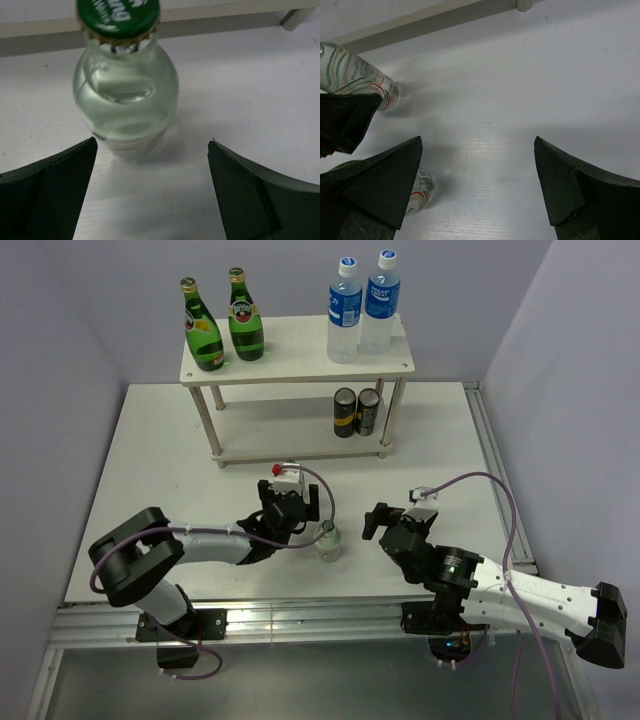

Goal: Place and organize the beverage onto the shelf

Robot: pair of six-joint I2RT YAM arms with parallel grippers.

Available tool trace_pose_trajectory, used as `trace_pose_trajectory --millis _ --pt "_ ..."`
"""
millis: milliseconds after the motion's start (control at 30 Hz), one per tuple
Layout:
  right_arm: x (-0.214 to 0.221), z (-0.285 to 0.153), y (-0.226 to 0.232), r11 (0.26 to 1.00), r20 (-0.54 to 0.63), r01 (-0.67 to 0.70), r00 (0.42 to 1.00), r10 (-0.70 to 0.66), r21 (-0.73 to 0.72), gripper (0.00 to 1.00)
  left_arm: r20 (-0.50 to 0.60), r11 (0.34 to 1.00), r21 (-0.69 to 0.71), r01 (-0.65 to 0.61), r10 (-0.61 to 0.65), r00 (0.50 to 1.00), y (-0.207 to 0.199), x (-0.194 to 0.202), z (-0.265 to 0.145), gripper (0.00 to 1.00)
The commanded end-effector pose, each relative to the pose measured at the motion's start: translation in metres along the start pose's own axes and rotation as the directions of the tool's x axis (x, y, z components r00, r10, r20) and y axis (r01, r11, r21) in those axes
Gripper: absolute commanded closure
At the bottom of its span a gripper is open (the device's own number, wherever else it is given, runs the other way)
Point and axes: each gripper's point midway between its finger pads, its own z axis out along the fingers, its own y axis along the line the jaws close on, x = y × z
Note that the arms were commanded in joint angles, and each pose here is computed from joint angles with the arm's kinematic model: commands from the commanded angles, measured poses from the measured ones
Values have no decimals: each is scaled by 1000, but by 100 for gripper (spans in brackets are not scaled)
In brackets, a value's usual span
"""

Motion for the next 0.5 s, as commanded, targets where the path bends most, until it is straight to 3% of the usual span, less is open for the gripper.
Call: trace_pose_trajectory --millis 0,367,467 --pt "-11 -1 4 999 39 -42 998 42 -3 0 110 999 9 43 -44 993 -15 -35 18 1" --pt "-11 -1 4 999 40 -44 998 44 -5 0 153 998 -55 43 -34 988 7 -38 64 4" --pt "-12 -1 4 999 40 -46 998 46 -5 0 162 996 -80 43 -30 986 14 -43 71 22"
